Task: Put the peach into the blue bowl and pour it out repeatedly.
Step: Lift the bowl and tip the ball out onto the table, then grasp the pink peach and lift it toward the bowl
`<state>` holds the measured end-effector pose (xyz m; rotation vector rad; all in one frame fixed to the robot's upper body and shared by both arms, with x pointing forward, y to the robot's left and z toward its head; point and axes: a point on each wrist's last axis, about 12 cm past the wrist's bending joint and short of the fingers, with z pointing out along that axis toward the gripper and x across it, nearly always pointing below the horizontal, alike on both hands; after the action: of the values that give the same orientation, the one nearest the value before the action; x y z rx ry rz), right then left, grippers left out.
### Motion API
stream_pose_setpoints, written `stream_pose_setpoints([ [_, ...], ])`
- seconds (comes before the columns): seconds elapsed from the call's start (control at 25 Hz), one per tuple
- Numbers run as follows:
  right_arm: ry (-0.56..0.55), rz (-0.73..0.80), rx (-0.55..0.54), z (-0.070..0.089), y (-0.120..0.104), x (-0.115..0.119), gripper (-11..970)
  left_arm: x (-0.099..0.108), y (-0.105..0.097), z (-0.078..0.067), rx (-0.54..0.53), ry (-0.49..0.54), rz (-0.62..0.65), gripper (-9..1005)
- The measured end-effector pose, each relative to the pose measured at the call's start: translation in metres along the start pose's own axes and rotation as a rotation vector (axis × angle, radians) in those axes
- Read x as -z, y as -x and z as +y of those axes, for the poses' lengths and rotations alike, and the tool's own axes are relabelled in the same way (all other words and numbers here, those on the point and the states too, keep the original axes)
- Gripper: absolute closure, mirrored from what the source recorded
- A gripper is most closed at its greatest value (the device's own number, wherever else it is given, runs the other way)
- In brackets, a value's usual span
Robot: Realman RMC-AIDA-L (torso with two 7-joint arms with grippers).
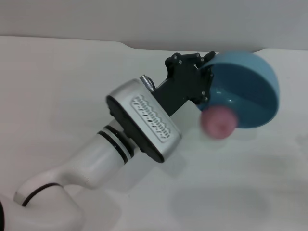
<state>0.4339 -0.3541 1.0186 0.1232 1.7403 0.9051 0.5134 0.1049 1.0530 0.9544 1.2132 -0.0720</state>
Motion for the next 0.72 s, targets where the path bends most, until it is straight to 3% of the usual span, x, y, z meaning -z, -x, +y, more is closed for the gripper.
stream_pose_setpoints([
  [0.2, -0.01, -0.007, 0.001, -0.001, -0.001, 0.003, 618, -0.006, -0.009, -0.002, -0.149, -0.069, 0.059, 997],
  [0.4, -0.016, -0.009, -0.003, -0.001, -0.002, 0.006, 626, -0.012, -0.014, -0.002, -0.169, -0.119, 0.099, 998],
  [0.56, -0.021, -0.006, -0.006, -0.002, -0.003, 0.006, 632, -0.02, -0.016, 0.009, -0.055, -0.085, 0.133, 998],
  [0.72, 0.001, 0.006, 0.002, 0.0, -0.001, -0.003, 639, -0.035, -0.024, 0.036, 0.173, 0.005, 0.231, 998],
])
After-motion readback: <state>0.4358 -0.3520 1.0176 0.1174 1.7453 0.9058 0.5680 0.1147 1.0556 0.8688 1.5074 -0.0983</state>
